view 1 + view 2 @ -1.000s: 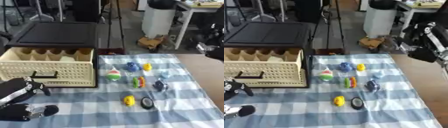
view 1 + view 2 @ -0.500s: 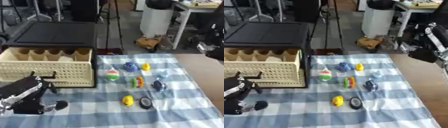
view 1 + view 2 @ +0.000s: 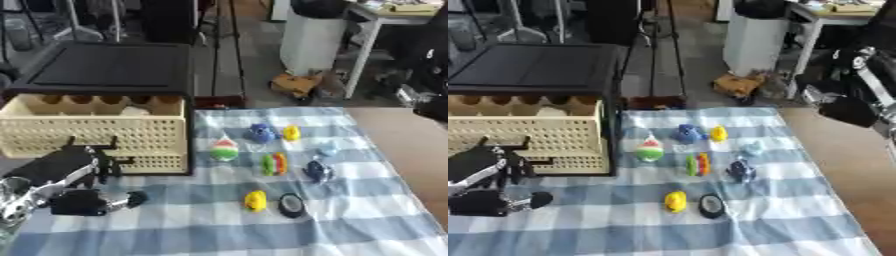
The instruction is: Pick up objects from table and place into drawer.
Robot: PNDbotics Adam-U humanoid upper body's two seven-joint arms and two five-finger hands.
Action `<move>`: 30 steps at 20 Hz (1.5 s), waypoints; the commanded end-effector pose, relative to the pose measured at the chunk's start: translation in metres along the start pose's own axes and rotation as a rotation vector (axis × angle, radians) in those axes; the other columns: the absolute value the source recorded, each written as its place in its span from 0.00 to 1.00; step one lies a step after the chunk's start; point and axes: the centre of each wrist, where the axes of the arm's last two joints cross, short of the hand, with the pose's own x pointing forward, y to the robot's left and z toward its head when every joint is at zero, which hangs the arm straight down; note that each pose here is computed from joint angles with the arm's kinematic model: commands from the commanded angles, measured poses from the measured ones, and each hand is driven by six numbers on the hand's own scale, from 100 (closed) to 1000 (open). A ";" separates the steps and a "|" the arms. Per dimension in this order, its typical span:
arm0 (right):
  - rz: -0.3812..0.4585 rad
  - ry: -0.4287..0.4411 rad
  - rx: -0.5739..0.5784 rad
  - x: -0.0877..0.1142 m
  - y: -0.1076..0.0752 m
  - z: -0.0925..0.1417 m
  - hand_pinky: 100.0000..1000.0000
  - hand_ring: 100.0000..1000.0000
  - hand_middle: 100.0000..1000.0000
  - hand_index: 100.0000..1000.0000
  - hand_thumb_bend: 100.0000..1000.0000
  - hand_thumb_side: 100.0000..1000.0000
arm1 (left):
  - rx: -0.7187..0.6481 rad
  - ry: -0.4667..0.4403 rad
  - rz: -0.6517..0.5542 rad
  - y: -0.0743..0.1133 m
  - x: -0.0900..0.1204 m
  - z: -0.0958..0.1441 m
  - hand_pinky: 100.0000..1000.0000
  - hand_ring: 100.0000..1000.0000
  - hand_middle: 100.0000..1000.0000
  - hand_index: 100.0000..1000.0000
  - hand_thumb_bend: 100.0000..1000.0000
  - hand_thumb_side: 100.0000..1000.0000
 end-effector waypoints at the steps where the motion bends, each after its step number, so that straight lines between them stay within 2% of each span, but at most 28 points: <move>1: 0.015 -0.020 -0.025 0.003 -0.013 -0.003 0.04 0.11 0.40 0.69 0.22 0.64 | 0.067 0.006 -0.030 0.012 0.002 -0.003 0.37 0.43 0.46 0.69 0.65 1.00; 8: 0.007 -0.021 -0.022 0.003 -0.011 -0.003 0.04 0.11 0.40 0.69 0.22 0.64 | 0.157 0.045 -0.037 0.017 0.003 -0.016 0.38 0.43 0.46 0.69 0.64 1.00; 17: -0.002 -0.022 -0.017 0.003 -0.008 -0.003 0.04 0.11 0.39 0.69 0.22 0.64 | 0.196 0.108 -0.025 0.014 -0.005 -0.034 0.39 0.44 0.46 0.69 0.63 1.00; 20: -0.005 -0.021 -0.017 0.003 -0.007 -0.003 0.04 0.11 0.39 0.69 0.22 0.64 | 0.221 0.130 -0.023 0.016 -0.007 -0.038 0.39 0.43 0.46 0.69 0.61 1.00; 30: -0.016 -0.024 -0.017 0.005 -0.005 -0.005 0.04 0.10 0.39 0.69 0.21 0.64 | 0.302 0.163 -0.014 0.021 -0.008 -0.049 0.39 0.42 0.45 0.68 0.62 1.00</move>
